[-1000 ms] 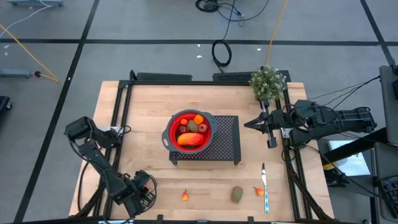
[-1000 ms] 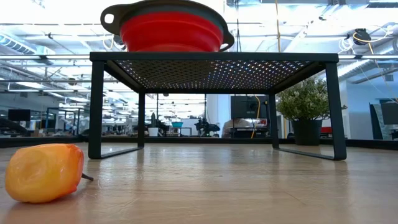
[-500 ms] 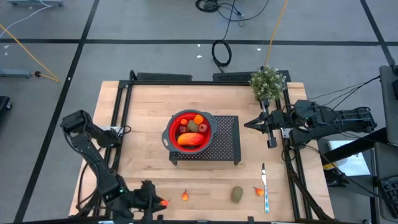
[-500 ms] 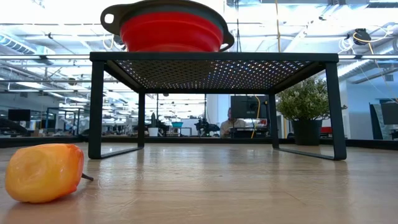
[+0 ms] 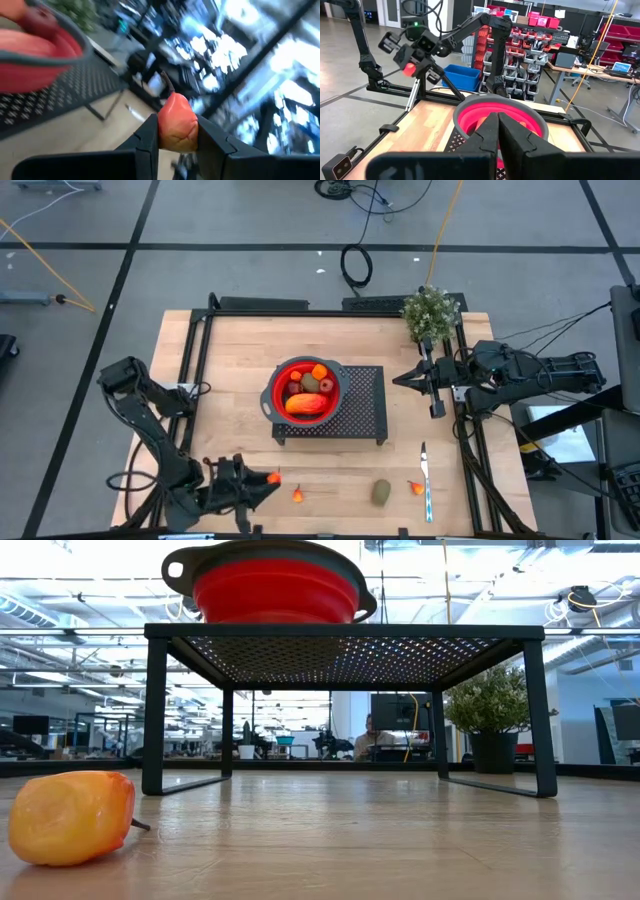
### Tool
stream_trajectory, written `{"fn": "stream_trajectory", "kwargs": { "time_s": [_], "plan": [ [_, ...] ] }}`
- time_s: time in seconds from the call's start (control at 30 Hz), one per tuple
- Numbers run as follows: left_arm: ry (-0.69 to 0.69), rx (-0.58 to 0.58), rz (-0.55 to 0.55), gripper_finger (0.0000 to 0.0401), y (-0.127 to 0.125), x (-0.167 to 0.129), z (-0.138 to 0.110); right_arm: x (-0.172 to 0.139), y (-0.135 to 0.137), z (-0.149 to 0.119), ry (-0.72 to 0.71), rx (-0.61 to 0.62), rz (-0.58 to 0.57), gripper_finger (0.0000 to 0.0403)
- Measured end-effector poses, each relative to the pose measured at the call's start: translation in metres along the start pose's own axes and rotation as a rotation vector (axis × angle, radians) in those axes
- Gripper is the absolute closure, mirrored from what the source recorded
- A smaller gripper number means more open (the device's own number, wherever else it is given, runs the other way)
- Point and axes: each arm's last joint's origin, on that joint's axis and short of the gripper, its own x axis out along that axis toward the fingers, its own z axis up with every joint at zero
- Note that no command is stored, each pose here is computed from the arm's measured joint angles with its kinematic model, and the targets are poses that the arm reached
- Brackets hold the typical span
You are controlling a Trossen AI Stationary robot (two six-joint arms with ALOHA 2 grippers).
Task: Pick & Place Fruit
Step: Put the orange pear into the red strainer bowl on the shelf
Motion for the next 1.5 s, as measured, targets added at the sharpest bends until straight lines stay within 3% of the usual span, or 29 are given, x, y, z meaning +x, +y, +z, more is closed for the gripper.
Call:
{"fn": "stream_trajectory", "kwargs": {
  "time_s": [0.37,0.97,1.17,1.5],
  "plan": [
    [-0.170,-0.296,0.081,0.0313,0.002,0.025,0.022,0.000,0.000,-0.001,0.005,0.000,0.001,0.0399],
    [-0.319,-0.785,0.092,0.0313,0.005,0.041,0.040,0.000,0.000,-0.003,0.029,0.001,0.003,0.0399],
    [-0.324,-0.882,0.075,0.0313,0.006,0.042,0.040,0.000,0.001,-0.006,0.061,0.003,0.007,0.0399],
    [-0.309,-0.918,0.047,0.0313,0.008,0.049,0.042,0.000,0.001,-0.007,0.072,0.003,0.008,0.0399]
  ]
}}
